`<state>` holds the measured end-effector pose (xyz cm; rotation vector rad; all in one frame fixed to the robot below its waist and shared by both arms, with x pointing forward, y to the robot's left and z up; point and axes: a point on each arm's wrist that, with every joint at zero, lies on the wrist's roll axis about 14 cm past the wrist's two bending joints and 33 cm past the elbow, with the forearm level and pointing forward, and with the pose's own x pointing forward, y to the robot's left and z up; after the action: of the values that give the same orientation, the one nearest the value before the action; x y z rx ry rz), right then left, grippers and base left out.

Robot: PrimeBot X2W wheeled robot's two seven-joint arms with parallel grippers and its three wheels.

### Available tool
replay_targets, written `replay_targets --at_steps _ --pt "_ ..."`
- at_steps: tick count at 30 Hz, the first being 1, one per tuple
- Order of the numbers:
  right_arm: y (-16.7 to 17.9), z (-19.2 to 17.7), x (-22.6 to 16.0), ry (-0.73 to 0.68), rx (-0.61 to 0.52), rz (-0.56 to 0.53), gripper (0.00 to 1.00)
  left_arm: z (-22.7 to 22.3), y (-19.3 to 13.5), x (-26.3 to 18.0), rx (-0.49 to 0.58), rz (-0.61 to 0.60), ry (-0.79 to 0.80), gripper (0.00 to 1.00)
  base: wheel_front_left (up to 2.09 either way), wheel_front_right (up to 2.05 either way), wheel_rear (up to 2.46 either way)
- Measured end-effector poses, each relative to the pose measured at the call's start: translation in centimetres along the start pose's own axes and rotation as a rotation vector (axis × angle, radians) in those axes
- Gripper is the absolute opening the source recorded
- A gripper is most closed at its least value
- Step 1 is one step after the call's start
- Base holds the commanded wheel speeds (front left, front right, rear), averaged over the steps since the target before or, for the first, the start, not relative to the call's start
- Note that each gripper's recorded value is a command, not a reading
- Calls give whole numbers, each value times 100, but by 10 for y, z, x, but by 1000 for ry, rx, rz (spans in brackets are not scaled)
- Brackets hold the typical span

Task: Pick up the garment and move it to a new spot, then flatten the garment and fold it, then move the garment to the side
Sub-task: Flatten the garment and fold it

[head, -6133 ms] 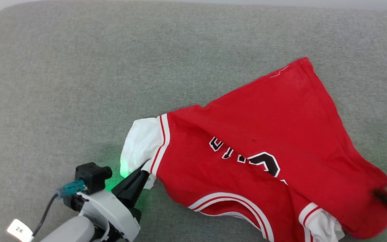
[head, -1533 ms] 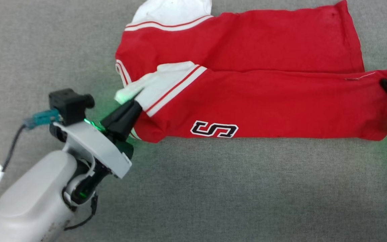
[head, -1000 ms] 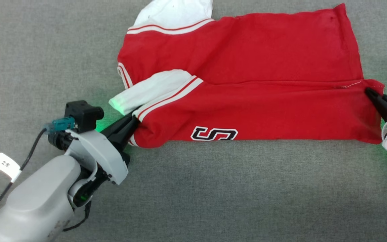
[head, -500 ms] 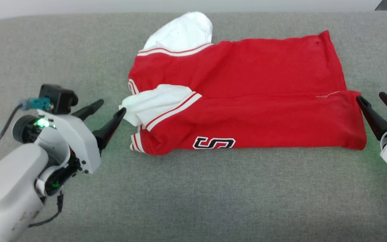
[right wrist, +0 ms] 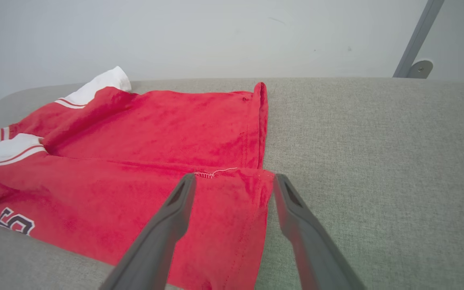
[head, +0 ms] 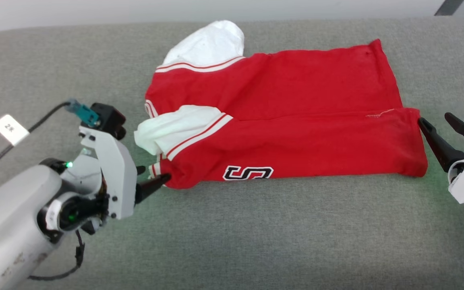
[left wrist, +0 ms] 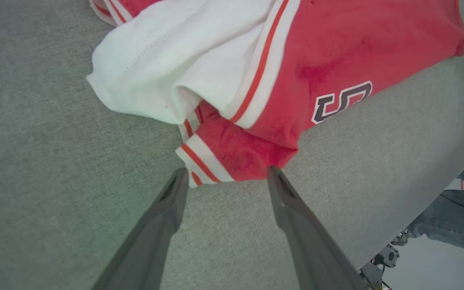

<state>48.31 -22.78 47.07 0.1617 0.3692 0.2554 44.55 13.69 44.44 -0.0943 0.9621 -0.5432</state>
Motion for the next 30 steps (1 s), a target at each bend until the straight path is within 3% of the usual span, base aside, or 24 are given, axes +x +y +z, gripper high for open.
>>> replay_targets --at_steps 10,12,13,14,21,25,30 --pt "-23 -1 -8 0 5 -58 100 -12 14 42 -124 -18 110 99 0 0 0" --pt "-27 -2 -10 1 6 -69 100 -13 14 47 -130 -34 130 49 0 0 0" --pt "-28 -3 -11 3 7 -73 100 -14 12 49 -137 -48 138 36 0 0 0" --pt "-30 -4 -12 4 7 -77 100 -14 11 51 -140 -58 144 0 0 0 0" --pt "-22 -11 -11 97 -69 -37 100 -17 8 52 -143 -84 158 0 0 0 0" --pt "-7 -36 -13 297 -136 26 100 -16 7 51 -136 -86 133 0 0 0 0" --pt "-14 -59 -21 547 -195 19 100 -15 5 50 -135 -92 97 0 0 0 0"
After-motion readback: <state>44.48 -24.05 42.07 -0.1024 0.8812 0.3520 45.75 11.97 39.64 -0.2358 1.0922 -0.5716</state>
